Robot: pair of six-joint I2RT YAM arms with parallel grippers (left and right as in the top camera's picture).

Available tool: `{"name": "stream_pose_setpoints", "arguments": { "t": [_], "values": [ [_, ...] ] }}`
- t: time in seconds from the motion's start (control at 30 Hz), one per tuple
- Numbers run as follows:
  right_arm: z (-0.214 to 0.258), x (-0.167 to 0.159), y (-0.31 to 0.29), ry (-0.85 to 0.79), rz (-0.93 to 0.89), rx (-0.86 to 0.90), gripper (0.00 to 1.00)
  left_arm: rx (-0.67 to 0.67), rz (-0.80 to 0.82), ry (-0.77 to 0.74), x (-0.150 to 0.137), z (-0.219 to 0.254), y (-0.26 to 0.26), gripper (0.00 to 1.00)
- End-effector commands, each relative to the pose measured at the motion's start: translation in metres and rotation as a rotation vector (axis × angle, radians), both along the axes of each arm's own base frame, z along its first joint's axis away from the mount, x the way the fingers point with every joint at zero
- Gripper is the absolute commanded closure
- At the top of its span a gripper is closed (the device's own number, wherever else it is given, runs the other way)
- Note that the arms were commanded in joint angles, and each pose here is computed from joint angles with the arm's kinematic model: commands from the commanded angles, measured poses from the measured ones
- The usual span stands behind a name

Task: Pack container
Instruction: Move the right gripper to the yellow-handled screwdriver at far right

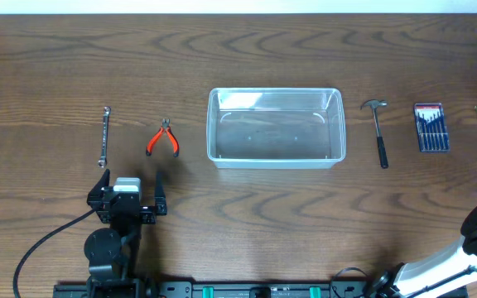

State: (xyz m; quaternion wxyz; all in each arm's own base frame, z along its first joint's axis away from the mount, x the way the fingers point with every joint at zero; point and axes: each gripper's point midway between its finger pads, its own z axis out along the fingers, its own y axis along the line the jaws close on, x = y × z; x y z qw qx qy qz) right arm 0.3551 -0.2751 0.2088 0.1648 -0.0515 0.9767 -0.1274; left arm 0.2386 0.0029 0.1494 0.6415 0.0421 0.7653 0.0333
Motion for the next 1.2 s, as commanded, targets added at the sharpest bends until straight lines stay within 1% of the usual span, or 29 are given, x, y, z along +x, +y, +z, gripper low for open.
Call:
{"name": "stream_pose_setpoints", "arguments": {
  "t": [0.0, 0.1, 0.17, 0.2, 0.27, 0.33, 0.4, 0.5, 0.63, 0.73, 0.83, 0.9, 0.97, 1.17],
  "values": [
    [0.005, -0.006, 0.002, -0.008, -0.101, 0.035, 0.01, -0.013, -0.014, 0.036, 0.0, -0.015, -0.003, 0.02],
    [0.0, -0.015, 0.009, 0.031, -0.104, 0.065, 0.01, -0.013, -0.014, 0.036, 0.0, -0.015, -0.003, 0.02],
    [0.0, -0.015, 0.01, 0.021, -0.146, 0.083, 0.01, -0.013, -0.014, 0.036, 0.0, -0.015, -0.003, 0.02],
    [0.0, -0.014, 0.01, 0.02, -0.127, 0.08, 0.01, -0.013, -0.014, 0.036, 0.0, -0.015, -0.003, 0.02],
    [0.002, -0.008, 0.009, 0.016, -0.011, 0.041, 0.01, -0.013, -0.014, 0.036, 0.0, -0.015, -0.003, 0.02],
    [0.008, 0.001, 0.0, -0.013, 0.041, -0.015, 0.01, -0.013, -0.014, 0.036, 0.0, -0.015, -0.003, 0.02],
    [0.011, 0.009, -0.011, -0.05, 0.034, -0.045, 0.01, -0.013, -0.014, 0.036, 0.0, -0.015, -0.003, 0.02],
    [0.004, 0.015, -0.023, -0.073, 0.006, -0.044, 0.01, -0.013, -0.014, 0.036, 0.0, -0.015, -0.003, 0.02],
    [-0.007, 0.019, -0.035, -0.064, -0.018, -0.02, 0.01, -0.013, -0.014, 0.036, 0.0, -0.015, -0.003, 0.02],
    [-0.013, 0.029, -0.042, -0.073, 0.0, -0.01, 0.01, -0.013, -0.014, 0.036, 0.0, -0.015, -0.003, 0.02],
    [-0.03, 0.039, -0.049, -0.068, 0.009, 0.027, 0.01, -0.013, -0.014, 0.036, 0.0, -0.015, -0.003, 0.02],
    [-0.048, 0.042, -0.051, -0.041, 0.005, 0.085, 0.01, -0.013, -0.014, 0.036, 0.0, -0.015, -0.003, 0.02],
    [-0.063, 0.043, -0.051, -0.01, 0.005, 0.142, 0.01, -0.013, -0.014, 0.036, 0.0, -0.015, -0.003, 0.02],
    [-0.101, 0.038, -0.049, 0.094, 0.033, 0.223, 0.01, -0.013, -0.014, 0.036, 0.0, -0.015, -0.003, 0.02]
  ]
}}
